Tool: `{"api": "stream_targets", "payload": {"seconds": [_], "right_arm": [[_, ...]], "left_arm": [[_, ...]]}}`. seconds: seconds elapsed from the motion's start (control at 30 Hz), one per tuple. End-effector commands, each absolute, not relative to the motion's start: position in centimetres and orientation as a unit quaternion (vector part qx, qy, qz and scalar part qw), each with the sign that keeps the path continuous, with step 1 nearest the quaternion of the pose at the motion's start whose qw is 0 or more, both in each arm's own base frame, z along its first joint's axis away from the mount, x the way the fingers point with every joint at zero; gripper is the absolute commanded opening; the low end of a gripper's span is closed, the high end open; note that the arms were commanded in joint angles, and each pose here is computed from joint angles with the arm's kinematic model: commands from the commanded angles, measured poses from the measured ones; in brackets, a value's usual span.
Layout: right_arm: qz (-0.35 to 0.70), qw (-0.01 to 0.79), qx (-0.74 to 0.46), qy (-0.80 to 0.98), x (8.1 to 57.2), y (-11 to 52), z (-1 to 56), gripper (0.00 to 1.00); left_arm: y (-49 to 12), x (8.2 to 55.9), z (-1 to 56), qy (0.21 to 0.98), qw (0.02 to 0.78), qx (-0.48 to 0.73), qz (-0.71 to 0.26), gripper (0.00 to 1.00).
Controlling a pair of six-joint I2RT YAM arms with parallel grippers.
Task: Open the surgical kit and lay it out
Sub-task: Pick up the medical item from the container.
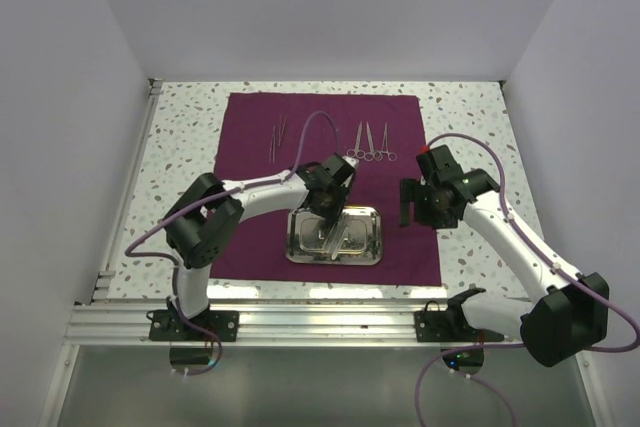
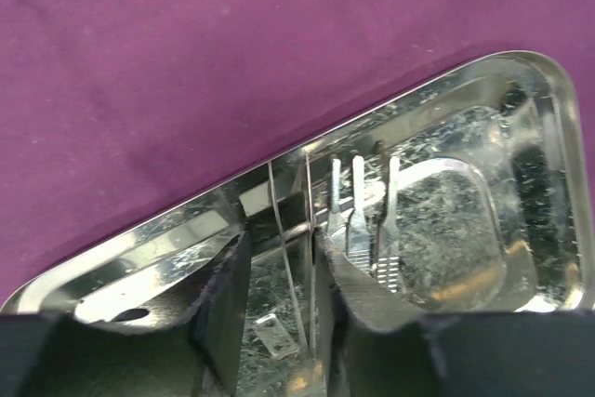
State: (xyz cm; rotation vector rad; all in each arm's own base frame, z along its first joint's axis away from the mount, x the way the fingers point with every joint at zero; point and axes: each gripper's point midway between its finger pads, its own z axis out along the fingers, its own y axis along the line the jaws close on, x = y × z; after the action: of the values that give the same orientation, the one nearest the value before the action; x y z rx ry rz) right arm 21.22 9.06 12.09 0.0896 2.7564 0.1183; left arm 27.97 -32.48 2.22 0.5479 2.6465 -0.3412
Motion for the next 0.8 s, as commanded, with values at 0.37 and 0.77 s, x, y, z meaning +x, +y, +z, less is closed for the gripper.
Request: {"api": "stream_targets", "payload": {"seconds": [0.37, 0.77], "right_arm": [[0.053, 0.199, 0.021, 0.978, 21.3, 9.4, 12.5, 0.79], [0.049, 0.2, 0.024, 0.978, 21.4, 9.3, 12.4, 0.79]], "left_arm": [[-30.3, 27.4, -0.9, 0.964, 0.172, 0.194, -0.057, 0.09], [-30.6, 32.9, 12.3, 0.939, 0.285, 0.182, -0.061, 0.0]]}}
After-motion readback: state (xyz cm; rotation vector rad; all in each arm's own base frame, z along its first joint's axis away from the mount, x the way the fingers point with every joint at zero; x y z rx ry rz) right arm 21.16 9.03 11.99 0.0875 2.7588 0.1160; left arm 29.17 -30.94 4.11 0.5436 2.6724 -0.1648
